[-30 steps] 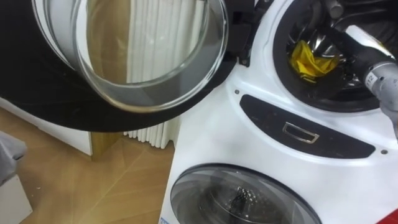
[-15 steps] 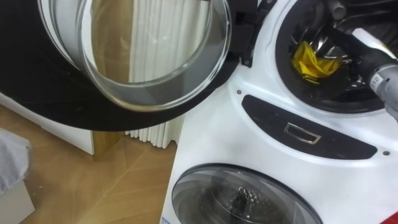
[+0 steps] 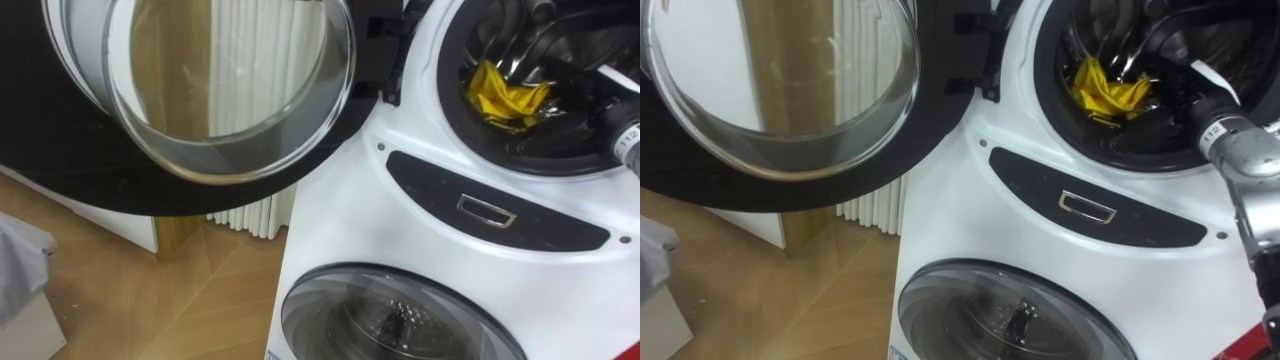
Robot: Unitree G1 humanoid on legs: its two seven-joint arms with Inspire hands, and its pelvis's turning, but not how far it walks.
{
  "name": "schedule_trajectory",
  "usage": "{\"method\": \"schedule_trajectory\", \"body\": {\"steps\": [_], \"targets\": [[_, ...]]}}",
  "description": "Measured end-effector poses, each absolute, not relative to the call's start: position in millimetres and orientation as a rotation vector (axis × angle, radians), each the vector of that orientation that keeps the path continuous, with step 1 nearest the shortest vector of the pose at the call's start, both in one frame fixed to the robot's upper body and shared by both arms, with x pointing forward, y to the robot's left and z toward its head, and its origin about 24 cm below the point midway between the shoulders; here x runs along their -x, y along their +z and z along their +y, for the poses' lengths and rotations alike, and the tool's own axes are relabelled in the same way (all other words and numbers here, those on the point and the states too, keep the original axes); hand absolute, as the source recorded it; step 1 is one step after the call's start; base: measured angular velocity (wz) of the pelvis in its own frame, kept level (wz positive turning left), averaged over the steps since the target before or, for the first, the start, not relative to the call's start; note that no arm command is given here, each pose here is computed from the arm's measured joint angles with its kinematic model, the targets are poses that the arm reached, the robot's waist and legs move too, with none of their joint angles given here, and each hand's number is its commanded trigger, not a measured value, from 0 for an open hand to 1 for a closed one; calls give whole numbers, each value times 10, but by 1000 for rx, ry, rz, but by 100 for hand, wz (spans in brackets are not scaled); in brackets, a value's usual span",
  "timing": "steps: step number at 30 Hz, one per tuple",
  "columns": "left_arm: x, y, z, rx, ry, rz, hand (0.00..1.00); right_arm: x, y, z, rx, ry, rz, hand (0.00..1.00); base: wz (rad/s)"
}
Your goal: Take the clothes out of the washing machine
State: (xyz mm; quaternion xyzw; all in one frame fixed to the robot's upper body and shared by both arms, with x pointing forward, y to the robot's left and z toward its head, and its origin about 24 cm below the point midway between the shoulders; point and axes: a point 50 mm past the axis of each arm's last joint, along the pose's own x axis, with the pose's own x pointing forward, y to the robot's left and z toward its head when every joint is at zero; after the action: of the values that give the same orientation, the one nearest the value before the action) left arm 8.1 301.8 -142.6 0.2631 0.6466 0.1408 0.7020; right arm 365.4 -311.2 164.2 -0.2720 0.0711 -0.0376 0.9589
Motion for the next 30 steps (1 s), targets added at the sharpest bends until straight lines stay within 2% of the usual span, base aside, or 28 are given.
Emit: {"method": "schedule_trajectory", "body": {"steps": [10,30], "targets": [[-69,-1387,3103,-541,394,1410,0,-3646,1652,-3180,471,-75,145,0,2],[-12,-1391,3084,-563,422,1420,0,-3677,1759,-3152,321,-63,87,0,1]]}}
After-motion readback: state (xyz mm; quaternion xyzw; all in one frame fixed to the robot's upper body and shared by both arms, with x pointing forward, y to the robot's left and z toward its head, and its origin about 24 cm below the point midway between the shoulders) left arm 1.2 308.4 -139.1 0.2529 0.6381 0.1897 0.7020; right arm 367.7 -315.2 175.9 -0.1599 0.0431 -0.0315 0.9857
